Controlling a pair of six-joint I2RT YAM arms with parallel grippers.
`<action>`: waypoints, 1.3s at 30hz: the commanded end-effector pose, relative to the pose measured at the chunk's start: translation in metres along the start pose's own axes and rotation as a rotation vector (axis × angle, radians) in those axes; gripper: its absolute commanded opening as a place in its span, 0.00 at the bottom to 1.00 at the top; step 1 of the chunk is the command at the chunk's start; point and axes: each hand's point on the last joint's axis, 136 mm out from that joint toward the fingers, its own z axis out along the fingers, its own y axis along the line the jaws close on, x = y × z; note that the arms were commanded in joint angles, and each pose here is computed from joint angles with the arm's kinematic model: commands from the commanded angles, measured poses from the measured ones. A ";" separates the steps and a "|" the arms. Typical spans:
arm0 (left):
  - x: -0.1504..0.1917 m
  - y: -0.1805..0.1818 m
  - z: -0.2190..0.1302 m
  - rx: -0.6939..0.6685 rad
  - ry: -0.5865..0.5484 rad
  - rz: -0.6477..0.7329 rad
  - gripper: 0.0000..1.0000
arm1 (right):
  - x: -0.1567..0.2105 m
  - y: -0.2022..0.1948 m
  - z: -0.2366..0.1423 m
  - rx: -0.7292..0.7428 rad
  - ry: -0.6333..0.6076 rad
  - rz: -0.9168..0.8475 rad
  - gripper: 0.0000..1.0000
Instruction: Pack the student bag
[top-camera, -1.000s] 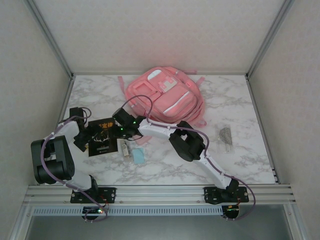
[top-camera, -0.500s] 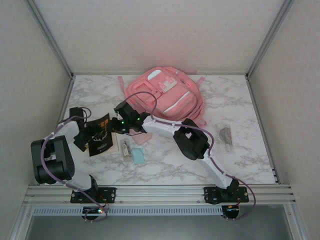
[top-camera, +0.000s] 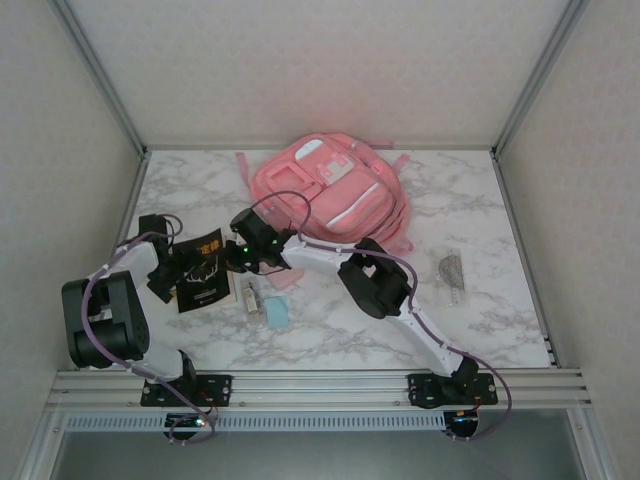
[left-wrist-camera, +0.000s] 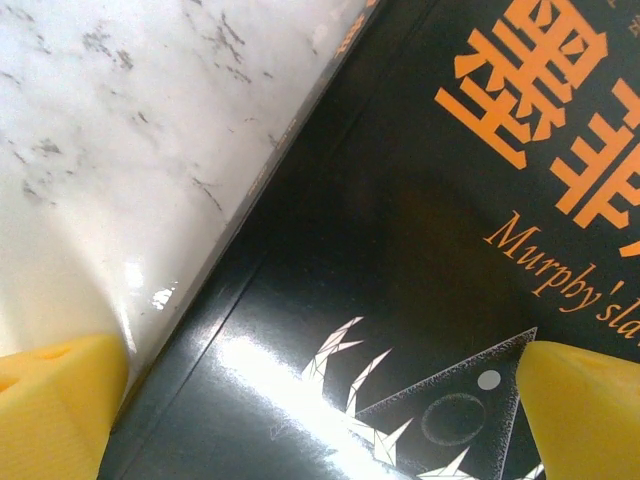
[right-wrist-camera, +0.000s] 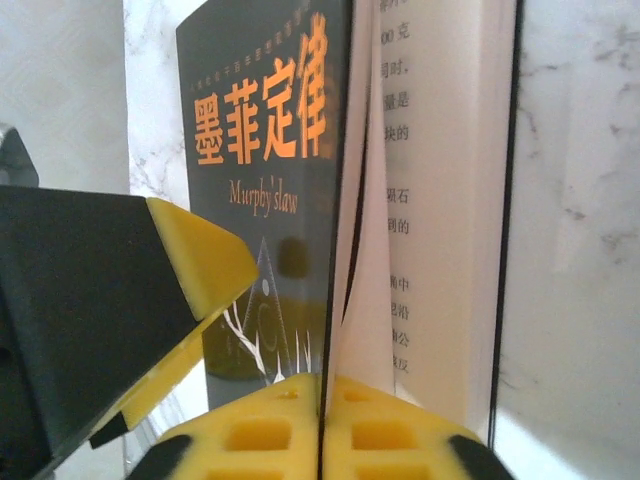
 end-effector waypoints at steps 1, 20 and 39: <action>0.000 -0.005 -0.007 0.021 -0.009 0.001 0.99 | -0.006 0.006 -0.008 -0.012 -0.008 -0.005 0.00; -0.040 -0.091 -0.063 0.559 -0.174 -0.044 1.00 | -0.079 0.064 -0.129 -0.325 -0.055 0.030 0.00; -0.019 -0.135 -0.054 0.762 -0.188 0.004 0.58 | -0.083 0.026 -0.134 -0.333 -0.064 0.126 0.00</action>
